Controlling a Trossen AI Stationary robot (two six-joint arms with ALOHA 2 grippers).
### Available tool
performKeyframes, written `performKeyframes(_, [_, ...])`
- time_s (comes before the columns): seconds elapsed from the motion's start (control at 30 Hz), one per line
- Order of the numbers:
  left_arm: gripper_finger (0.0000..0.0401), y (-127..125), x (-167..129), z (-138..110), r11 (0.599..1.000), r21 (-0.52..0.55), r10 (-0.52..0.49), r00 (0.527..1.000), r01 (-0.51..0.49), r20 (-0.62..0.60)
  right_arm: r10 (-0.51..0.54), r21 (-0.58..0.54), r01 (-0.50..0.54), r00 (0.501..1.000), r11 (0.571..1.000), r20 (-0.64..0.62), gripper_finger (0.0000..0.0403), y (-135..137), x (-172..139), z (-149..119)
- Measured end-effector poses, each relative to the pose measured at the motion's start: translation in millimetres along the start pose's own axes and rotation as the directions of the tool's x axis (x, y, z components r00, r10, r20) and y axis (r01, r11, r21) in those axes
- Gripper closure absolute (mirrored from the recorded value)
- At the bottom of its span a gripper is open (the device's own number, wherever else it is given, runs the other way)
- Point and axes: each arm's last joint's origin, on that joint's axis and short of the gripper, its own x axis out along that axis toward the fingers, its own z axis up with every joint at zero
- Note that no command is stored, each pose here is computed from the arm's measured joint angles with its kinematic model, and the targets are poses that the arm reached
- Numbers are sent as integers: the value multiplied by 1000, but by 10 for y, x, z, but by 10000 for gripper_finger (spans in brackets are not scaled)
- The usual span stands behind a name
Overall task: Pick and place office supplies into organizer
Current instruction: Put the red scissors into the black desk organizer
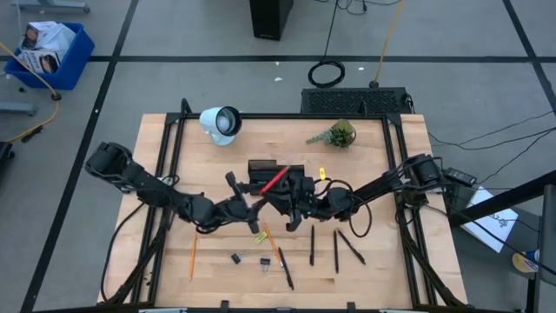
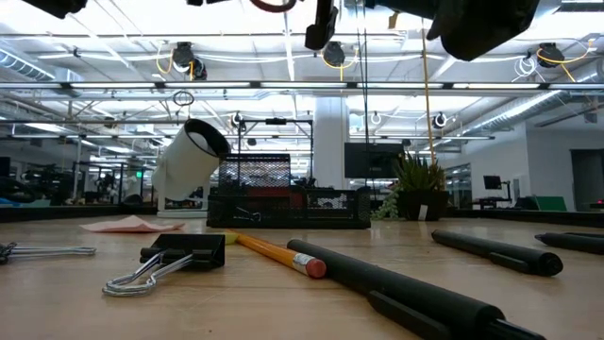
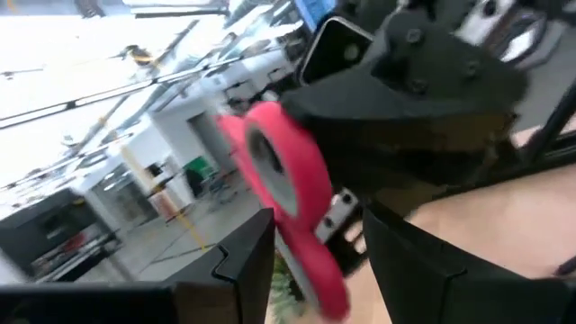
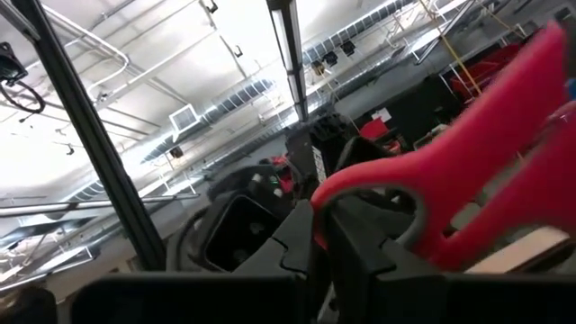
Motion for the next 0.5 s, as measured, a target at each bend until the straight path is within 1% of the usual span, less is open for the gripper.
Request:
performKeyframes(0.07, [227, -35, 7, -16, 999, 26, 34, 999, -33, -37, -3, 4, 3, 1000, 1000, -2, 391, -15, -2, -22])
performKeyframes(0.23, [228, -78, -40, -21, 998, 35, 51, 997, -49, -63, 2, 1, -2, 1000, 1000, 3, 392, -18, -4, -26])
performKeyframes(0.3, [242, -79, -53, -19, 997, 40, 71, 994, -68, -80, 6, -6, -6, 1000, 1000, 8, 392, -12, -5, -22])
performKeyframes(0.37, [279, -74, -61, -19, 994, 53, 96, 991, -91, -98, 7, -6, -7, 1000, 1000, 6, 395, -6, -7, -25])
performKeyframes(0.47, [364, -75, -63, -27, 991, 90, 105, 988, -95, -111, 7, -20, -7, 1000, 1000, 2, 402, -5, -8, -30])
performKeyframes(0.5, [381, -82, -62, -39, 991, 102, 101, 988, -89, -120, 10, -31, -10, 1000, 999, 1, 402, -2, -9, -31])
